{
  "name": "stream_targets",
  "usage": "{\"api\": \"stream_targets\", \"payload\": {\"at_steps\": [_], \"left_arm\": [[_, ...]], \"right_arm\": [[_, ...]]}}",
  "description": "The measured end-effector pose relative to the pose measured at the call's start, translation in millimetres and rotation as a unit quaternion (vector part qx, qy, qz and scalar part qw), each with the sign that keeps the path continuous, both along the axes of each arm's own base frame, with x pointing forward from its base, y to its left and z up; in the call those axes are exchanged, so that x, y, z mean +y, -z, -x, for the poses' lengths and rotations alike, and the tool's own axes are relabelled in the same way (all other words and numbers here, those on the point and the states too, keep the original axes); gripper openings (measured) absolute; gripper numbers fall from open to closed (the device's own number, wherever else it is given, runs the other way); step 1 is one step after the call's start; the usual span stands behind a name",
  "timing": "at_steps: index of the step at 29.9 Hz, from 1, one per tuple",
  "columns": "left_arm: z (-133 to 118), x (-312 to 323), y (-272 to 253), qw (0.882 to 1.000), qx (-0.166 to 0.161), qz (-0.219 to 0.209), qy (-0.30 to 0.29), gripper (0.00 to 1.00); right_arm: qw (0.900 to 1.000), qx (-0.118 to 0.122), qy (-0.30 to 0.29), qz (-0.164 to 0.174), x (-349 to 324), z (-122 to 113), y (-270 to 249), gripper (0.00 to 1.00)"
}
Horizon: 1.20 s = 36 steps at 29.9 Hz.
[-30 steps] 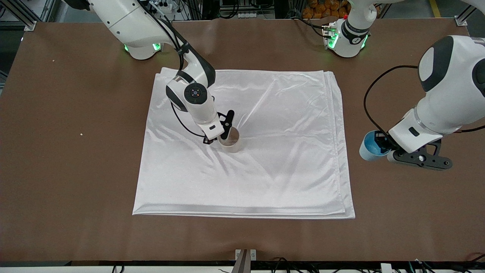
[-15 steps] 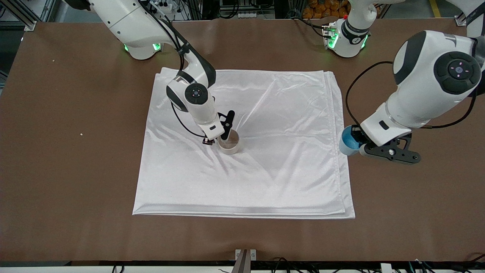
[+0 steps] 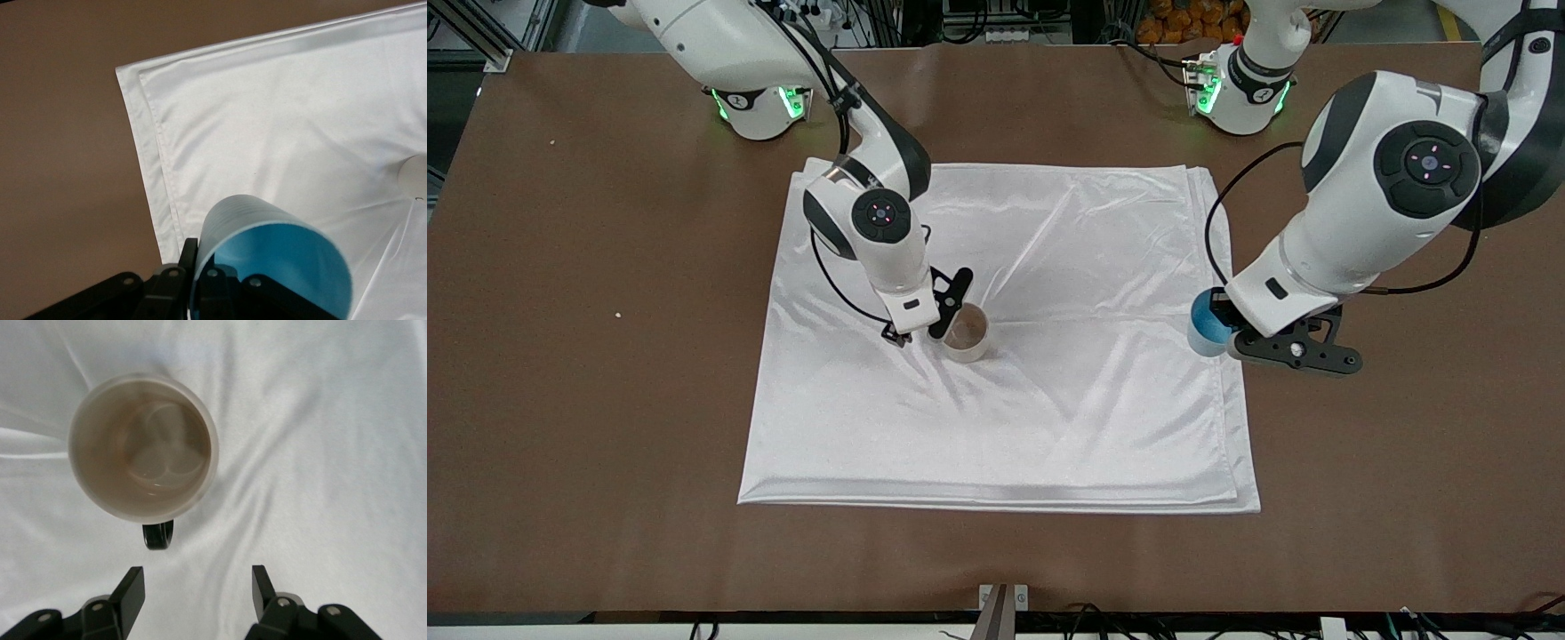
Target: Place blue cup into white mug on cloth
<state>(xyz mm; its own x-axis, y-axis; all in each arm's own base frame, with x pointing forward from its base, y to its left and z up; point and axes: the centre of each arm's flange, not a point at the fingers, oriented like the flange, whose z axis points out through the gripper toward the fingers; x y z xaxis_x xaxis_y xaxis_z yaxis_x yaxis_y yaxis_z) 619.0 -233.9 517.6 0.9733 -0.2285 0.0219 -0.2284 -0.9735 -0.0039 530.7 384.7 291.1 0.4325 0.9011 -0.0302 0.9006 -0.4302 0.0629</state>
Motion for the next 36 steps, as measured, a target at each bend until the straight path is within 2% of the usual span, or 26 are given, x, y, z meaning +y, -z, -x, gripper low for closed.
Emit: {"api": "stream_targets", "payload": {"at_steps": [2, 6, 11, 15, 20, 24, 36], "left_arm": [[3, -10, 2, 1.000, 0.002, 0.002, 0.000, 0.04], [14, -39, 6, 1.000, 0.007, 0.004, -0.012, 0.04], [35, -88, 19, 0.999, 0.015, 0.003, -0.031, 0.04], [47, -123, 33, 0.999, 0.016, 0.007, -0.049, 0.04], [51, -150, 52, 0.998, 0.012, 0.018, -0.062, 0.04], [53, -171, 67, 0.995, 0.005, 0.036, -0.091, 0.04], [81, -238, 111, 0.990, 0.006, 0.059, -0.126, 0.04]], "right_arm": [[1.000, -0.006, 0.015, 0.003, -2, -1, -21, 0.80], [0.999, -0.015, 0.040, 0.012, -8, -1, -62, 0.82], [0.997, -0.011, 0.073, 0.036, -30, -8, -119, 1.00], [0.994, -0.011, 0.099, 0.051, -51, -14, -175, 1.00], [0.991, -0.019, 0.125, 0.054, -73, -18, -226, 1.00], [0.986, -0.025, 0.157, 0.052, -93, -25, -244, 1.00], [0.969, -0.014, 0.235, 0.073, -176, -24, -292, 1.00]]}}
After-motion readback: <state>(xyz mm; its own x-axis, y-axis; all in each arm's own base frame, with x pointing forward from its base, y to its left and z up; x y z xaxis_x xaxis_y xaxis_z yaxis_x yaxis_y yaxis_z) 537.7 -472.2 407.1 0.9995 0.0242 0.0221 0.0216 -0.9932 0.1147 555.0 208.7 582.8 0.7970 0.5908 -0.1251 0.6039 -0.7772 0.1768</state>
